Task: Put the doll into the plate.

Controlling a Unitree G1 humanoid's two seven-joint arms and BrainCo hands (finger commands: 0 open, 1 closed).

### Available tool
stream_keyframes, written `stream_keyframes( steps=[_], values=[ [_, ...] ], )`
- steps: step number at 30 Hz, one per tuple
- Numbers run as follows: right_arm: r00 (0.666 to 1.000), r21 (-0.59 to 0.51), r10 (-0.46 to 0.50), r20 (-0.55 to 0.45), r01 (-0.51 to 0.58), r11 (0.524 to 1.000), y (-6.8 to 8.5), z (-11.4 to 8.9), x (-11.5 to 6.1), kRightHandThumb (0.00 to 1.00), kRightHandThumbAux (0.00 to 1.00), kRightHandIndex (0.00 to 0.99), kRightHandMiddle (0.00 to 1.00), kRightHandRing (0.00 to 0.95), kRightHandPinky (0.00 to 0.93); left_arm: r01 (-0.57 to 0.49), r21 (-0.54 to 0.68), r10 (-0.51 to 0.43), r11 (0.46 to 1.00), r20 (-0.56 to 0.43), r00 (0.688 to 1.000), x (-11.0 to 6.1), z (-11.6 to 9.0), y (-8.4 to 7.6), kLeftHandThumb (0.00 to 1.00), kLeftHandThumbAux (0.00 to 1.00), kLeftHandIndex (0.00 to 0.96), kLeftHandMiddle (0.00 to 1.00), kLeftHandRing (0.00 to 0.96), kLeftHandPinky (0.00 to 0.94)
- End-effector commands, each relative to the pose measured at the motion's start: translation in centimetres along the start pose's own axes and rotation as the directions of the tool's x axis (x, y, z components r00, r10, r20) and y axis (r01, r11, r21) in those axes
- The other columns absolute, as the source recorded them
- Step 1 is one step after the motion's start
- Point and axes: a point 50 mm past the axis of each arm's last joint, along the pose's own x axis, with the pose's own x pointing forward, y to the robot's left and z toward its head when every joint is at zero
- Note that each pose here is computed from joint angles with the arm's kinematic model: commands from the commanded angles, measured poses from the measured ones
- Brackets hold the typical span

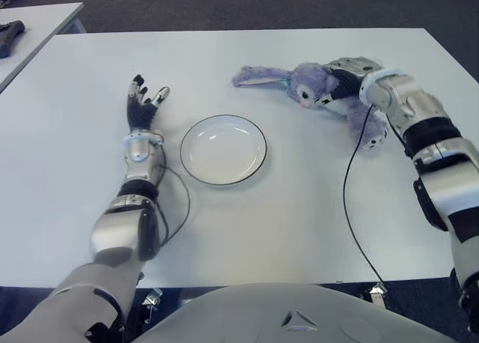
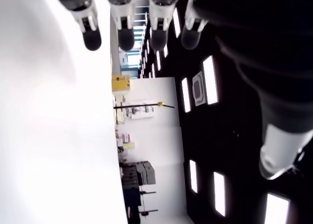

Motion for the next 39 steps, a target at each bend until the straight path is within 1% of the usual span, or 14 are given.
stream_keyframes(
  steps=[1,5,7,9,10,11,12,16,22,25,28,33,34,39],
  values=[
    [0.943,-0.211,0.329,-0.058,-0.334,0.919,5.6,0.8,0.4,0.116,0.448,0.120,0.437,0.523,0.641,-0.040,0.170,0.095,0.985,-0.325,0.941,-7.1,-8.7,3.7,0.000,0.636,0.000,0.000,0.000,0.009],
    [0.927,-0.220,0.368,-0.070,-0.374,0.901,6.7,1.8,0.9,0.104,0.469,0.151,0.468,0.550,0.661,-0.053,0.173,0.104,0.983,-0.296,0.950,-7.0,-8.4,4.0,0.000,0.626,0.000,0.000,0.000,0.015],
    [0.922,-0.204,0.381,-0.072,-0.387,0.899,7.2,2.2,1.0,0.117,0.491,0.257,0.514,0.577,0.666,-0.058,0.172,0.105,0.983,-0.280,0.954,-7.0,-8.2,4.1,0.000,0.621,0.000,0.000,0.000,0.016],
    [0.917,-0.186,0.393,-0.066,-0.398,0.898,7.6,2.6,1.1,0.126,0.497,0.305,0.544,0.594,0.681,-0.064,0.170,0.108,0.983,-0.263,0.959,-7.0,-8.0,4.3,0.000,0.618,0.000,0.000,0.000,0.017],
    [0.915,-0.180,0.398,-0.062,-0.403,0.898,7.8,2.8,1.1,0.147,0.498,0.411,0.607,0.646,0.731,-0.067,0.170,0.110,0.983,-0.256,0.960,-7.0,-8.0,4.3,0.000,0.614,0.000,0.000,0.002,0.018],
    [0.913,-0.176,0.405,-0.051,-0.408,0.896,8.0,3.0,1.1,0.151,0.498,0.429,0.618,0.655,0.740,-0.071,0.169,0.112,0.983,-0.250,0.962,-7.0,-7.9,4.4,0.000,0.613,0.000,0.000,0.002,0.018],
    [0.911,-0.173,0.410,-0.044,-0.411,0.895,8.2,3.2,1.1,0.168,0.495,0.510,0.658,0.692,0.762,-0.073,0.169,0.114,0.983,-0.245,0.963,-7.0,-7.9,4.5,0.000,0.608,0.000,0.000,0.004,0.019],
    [0.905,-0.173,0.426,-0.014,-0.422,0.890,8.8,4.0,1.0,0.184,0.491,0.552,0.686,0.714,0.769,-0.080,0.166,0.118,0.983,-0.235,0.965,-7.1,-7.8,4.6,0.000,0.602,0.000,0.000,0.005,0.019],
    [0.888,-0.214,0.447,0.105,-0.419,0.883,12.8,6.2,-0.4,0.262,0.477,0.655,0.767,0.764,0.802,-0.099,0.160,0.130,0.982,-0.198,0.971,-7.3,-7.5,5.1,0.000,0.584,0.000,0.000,0.011,0.021],
    [0.890,-0.217,0.424,0.165,-0.387,0.896,13.9,6.7,-1.2,0.292,0.495,0.665,0.776,0.771,0.808,-0.108,0.167,0.138,0.980,-0.178,0.974,-7.4,-7.3,5.2,0.000,0.581,0.000,0.000,0.013,0.024],
    [0.894,-0.199,0.396,0.208,-0.358,0.912,14.2,6.8,-1.6,0.429,0.616,0.649,0.773,0.775,0.807,-0.119,0.168,0.147,0.979,-0.160,0.976,-7.4,-7.1,5.4,0.000,0.570,0.000,0.003,0.016,0.030],
    [0.911,-0.128,0.325,0.256,-0.301,0.945,12.5,7.0,-2.4,0.495,0.671,0.626,0.766,0.780,0.813,-0.139,0.161,0.161,0.977,-0.135,0.978,-7.5,-6.9,5.7,0.000,0.562,0.000,0.007,0.020,0.034],
    [0.914,-0.115,0.309,0.263,-0.288,0.951,12.2,7.1,-2.5,0.653,0.701,0.485,0.756,0.776,0.805,-0.141,0.160,0.163,0.977,-0.131,0.978,-7.5,-6.9,5.8,0.000,0.559,0.000,0.010,0.022,0.035],
    [0.932,-0.021,0.206,0.297,-0.210,0.978,10.5,7.2,-2.4,0.707,0.713,0.437,0.743,0.769,0.783,-0.147,0.158,0.166,0.976,-0.114,0.979,-7.6,-6.7,5.9,0.000,0.555,0.000,0.020,0.029,0.037]
  ],
)
